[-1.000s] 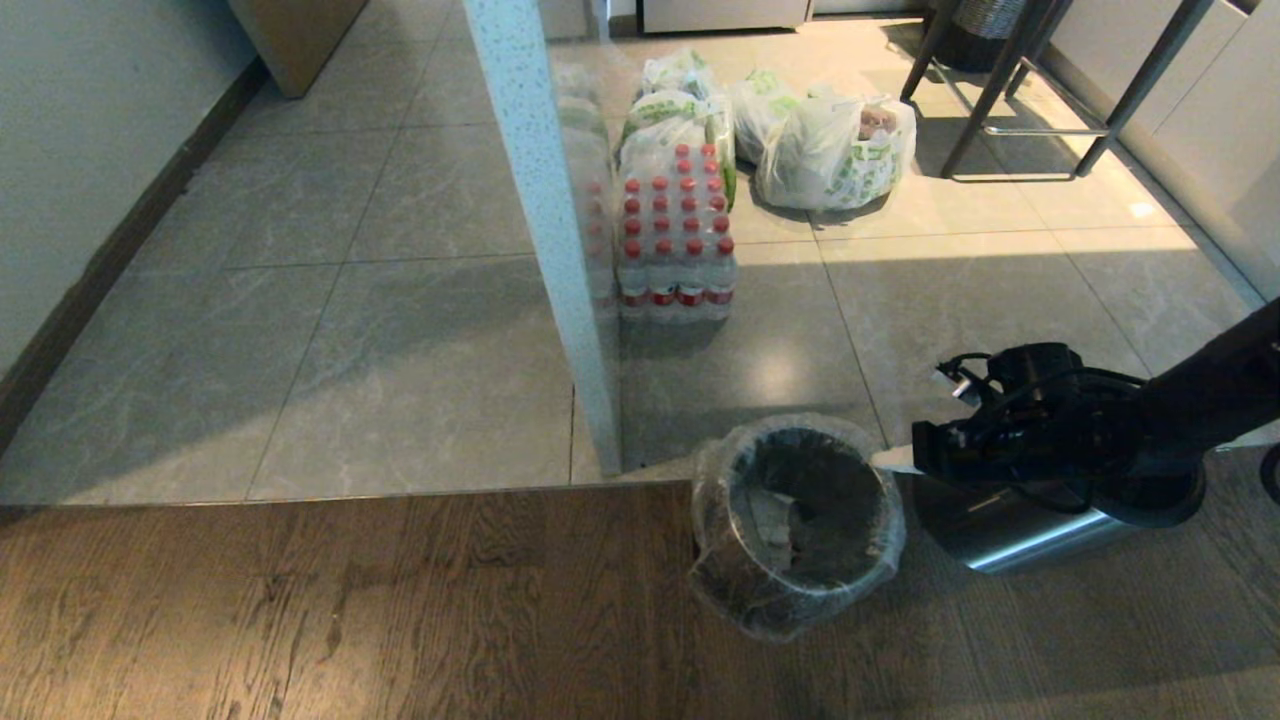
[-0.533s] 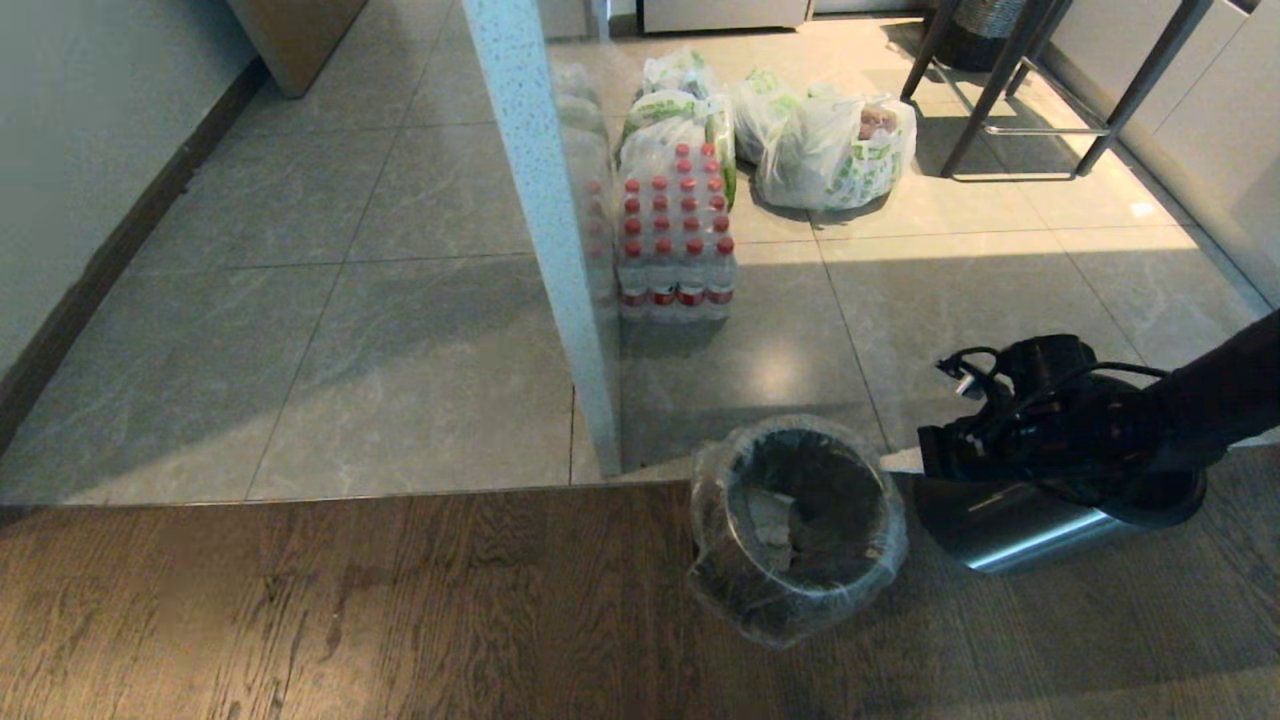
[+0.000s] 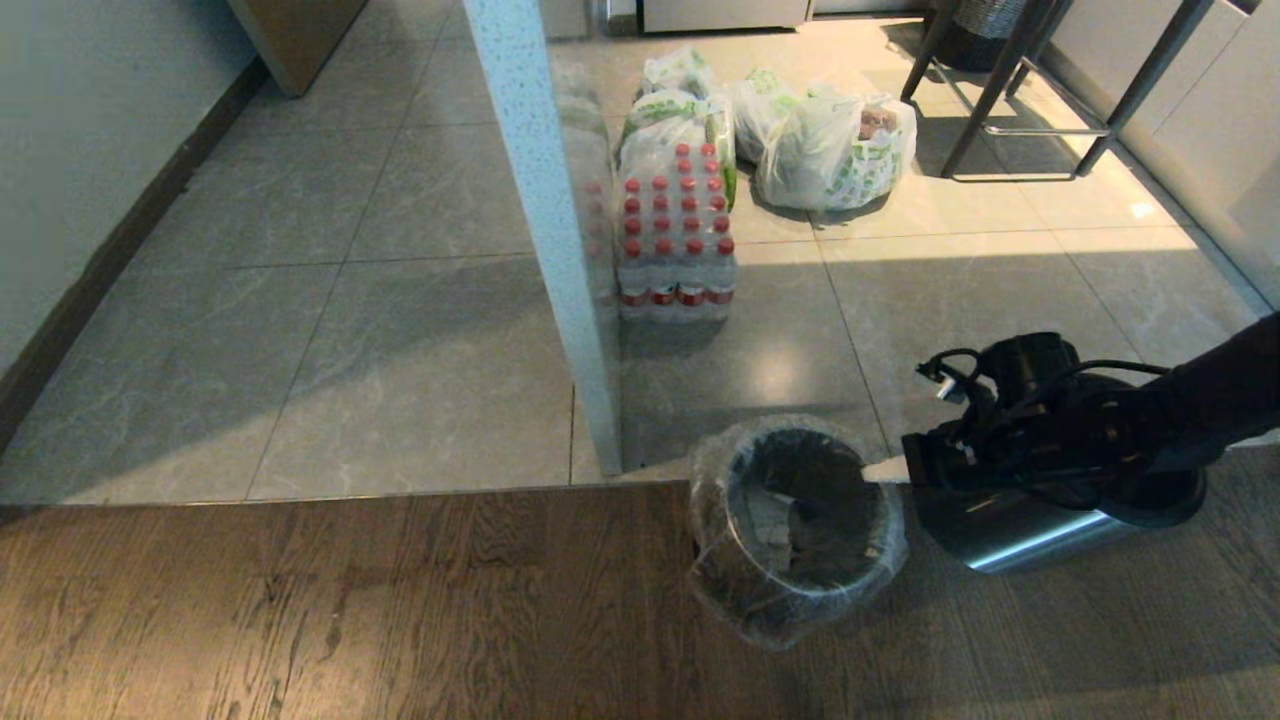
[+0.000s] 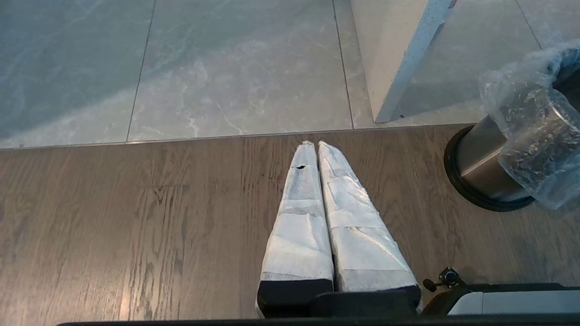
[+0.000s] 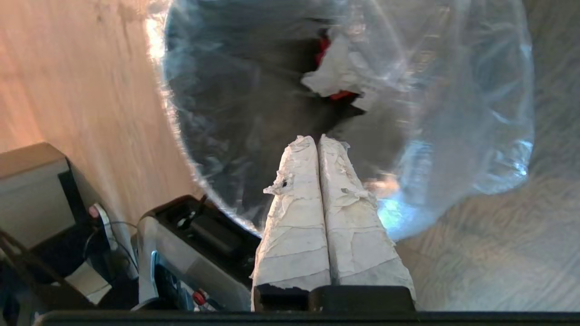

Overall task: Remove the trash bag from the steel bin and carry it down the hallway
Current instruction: Pick up the trash bag

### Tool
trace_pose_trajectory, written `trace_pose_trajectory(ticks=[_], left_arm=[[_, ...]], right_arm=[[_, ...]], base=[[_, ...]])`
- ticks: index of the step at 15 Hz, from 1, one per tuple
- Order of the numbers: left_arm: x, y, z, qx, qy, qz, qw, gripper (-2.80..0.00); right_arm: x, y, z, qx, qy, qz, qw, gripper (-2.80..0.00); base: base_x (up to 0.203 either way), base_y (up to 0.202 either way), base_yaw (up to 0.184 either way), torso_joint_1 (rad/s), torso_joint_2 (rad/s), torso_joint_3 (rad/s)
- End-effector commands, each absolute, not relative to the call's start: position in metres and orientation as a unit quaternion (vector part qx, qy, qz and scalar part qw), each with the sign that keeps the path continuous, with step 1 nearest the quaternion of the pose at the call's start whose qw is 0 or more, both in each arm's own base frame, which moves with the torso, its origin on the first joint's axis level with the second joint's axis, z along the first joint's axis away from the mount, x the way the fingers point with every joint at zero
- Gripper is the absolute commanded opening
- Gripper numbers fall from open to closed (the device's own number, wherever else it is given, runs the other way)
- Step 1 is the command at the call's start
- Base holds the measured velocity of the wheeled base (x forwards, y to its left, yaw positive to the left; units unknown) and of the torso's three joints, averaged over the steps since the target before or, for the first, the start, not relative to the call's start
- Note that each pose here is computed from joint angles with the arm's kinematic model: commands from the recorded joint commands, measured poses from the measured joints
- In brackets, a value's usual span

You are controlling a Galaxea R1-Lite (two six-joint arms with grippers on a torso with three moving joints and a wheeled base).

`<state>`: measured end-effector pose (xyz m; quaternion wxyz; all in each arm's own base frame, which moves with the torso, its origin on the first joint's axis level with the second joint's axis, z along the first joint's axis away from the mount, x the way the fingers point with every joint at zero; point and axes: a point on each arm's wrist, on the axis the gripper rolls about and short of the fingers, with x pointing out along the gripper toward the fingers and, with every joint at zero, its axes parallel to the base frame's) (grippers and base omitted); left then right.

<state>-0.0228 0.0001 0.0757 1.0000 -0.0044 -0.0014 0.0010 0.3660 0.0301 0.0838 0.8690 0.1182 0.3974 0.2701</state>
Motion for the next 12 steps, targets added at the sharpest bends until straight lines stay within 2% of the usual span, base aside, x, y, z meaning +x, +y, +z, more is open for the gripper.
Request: trace_pose_trajectory(ticks=[1, 12], left_arm=[[-0.023, 0.0, 0.075, -0.005, -0.001, 0.001, 1.0, -2.8], [-0.023, 0.0, 0.076, -0.005, -0.002, 0.001, 1.0, -2.8]], right_arm=[[0.363, 0.046, 0.088, 0.109, 0.397, 0.286, 0.865, -2.8], [0.353, 0.055, 0.081, 0.026, 0.412, 0.25, 0.876, -2.8]], base=[[0.0, 0.0, 0.0, 0.0, 0.0, 0.0], [0.0, 0.0, 0.0, 0.0, 0.0, 0.0]])
